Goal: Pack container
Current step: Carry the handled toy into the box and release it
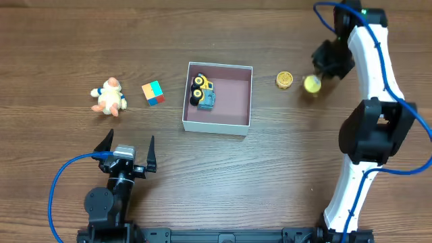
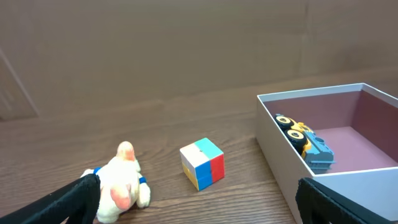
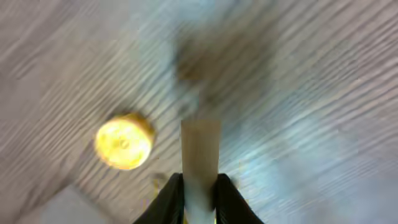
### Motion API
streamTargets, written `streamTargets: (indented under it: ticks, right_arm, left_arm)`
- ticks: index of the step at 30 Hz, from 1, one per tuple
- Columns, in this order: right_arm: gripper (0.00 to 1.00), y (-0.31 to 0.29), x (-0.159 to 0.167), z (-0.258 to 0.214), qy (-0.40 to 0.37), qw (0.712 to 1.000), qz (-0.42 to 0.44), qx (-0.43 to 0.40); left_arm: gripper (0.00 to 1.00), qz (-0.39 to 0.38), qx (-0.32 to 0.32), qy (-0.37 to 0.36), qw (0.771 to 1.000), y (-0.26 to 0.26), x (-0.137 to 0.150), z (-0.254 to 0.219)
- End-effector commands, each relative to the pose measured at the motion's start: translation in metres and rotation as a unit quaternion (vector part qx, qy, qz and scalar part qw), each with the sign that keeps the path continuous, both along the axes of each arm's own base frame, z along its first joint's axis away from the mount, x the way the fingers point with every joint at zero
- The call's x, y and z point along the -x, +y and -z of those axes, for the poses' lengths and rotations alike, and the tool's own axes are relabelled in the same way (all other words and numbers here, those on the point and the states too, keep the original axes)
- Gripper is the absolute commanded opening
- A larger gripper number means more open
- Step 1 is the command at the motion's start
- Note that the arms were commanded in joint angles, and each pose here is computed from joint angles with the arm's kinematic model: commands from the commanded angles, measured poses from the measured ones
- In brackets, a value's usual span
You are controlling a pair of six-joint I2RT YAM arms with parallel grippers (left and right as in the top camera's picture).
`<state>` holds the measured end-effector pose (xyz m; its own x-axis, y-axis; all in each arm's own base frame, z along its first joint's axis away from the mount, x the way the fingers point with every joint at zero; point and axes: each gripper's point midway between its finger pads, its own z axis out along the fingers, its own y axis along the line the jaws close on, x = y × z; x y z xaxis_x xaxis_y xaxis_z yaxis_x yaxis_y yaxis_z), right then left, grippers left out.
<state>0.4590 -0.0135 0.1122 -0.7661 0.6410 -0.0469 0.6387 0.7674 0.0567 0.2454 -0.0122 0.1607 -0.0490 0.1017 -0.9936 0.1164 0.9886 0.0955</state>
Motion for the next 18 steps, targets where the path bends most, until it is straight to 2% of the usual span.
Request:
streamTargets:
  ticks: [1, 4, 10, 18]
  right_arm:
    - [0.04, 0.051, -0.009, -0.037, -0.039, 0.996, -0.079, 0.000]
    - [0.04, 0.104, -0.004, -0.052, -0.053, 0.987, -0.149, -0.002]
    - [0.06, 0.194, 0.022, -0.052, -0.059, 0.961, -0.270, 0.010]
    - [0.17, 0.227, 0.029, -0.018, -0.051, 0.950, -0.307, 0.024]
  left_arm:
    - [1.00, 0.000, -0.004, -0.004, 1.000, 0.000, 0.000, -0.001]
    - [1.00, 0.000, -0.004, -0.004, 1.000, 0.000, 0.000, -0.001]
    - [1.00, 0.000, -0.004, -0.004, 1.000, 0.000, 0.000, -0.001]
    - [1.00, 0.000, -0.004, -0.004, 1.000, 0.000, 0.000, -0.001]
